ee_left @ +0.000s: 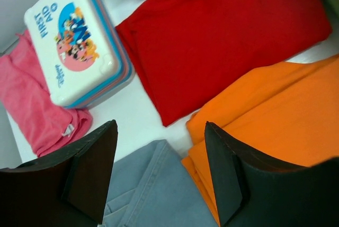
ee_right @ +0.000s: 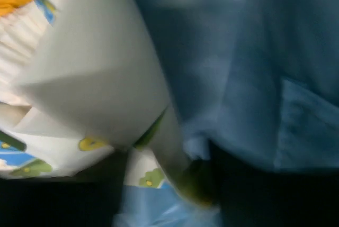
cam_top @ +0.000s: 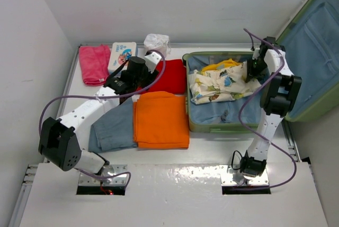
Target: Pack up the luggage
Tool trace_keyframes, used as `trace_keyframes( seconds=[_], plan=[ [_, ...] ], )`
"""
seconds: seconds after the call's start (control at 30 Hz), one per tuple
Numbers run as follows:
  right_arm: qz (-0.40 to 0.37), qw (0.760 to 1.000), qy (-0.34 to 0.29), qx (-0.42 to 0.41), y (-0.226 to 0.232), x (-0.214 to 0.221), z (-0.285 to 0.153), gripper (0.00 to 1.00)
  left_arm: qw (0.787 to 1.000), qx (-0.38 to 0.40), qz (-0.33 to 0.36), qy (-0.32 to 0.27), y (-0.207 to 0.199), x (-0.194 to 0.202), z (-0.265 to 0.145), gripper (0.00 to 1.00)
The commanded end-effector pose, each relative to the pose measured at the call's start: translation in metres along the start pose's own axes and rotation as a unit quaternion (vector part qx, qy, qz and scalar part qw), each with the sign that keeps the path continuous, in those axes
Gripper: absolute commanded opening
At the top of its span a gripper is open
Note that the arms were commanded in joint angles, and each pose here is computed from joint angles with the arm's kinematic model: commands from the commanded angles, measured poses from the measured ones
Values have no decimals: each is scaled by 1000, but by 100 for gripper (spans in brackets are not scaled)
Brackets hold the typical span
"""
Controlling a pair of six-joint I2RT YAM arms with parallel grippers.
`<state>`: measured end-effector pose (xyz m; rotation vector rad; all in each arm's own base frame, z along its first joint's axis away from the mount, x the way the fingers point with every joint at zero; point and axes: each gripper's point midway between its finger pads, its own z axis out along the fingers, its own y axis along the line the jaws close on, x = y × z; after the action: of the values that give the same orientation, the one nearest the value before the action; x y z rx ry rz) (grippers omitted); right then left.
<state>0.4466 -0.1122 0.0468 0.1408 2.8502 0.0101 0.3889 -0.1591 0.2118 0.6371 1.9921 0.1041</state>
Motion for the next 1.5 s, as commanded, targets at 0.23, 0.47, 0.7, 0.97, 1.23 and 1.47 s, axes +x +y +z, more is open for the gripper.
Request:
trace_keyframes(
  seconds=[0.23,0.47,0.7,0.97,1.23,1.47],
  plan=[
    [56,989,-67,-117,37,-10,-85,98,995,-52,-85,11,51,13,7,71],
    [-87,966,-152,-192,106,9,-157,98,969,-29,-207,130,71,95,18,71],
    [-181,946,-145,-224,171,51,-164,98,936,-59,-251,238,67,168,12,80],
    [-197,944,-120,-238,197,64,-155,98,899,-106,-250,343,46,229,28,46],
    [-200,945,-120,-229,194,61,-154,98,844,-193,-281,415,115,289,55,23],
    [-201,945,-116,-232,199,59,-152,98,902,-126,-218,352,162,256,101,38]
  ],
)
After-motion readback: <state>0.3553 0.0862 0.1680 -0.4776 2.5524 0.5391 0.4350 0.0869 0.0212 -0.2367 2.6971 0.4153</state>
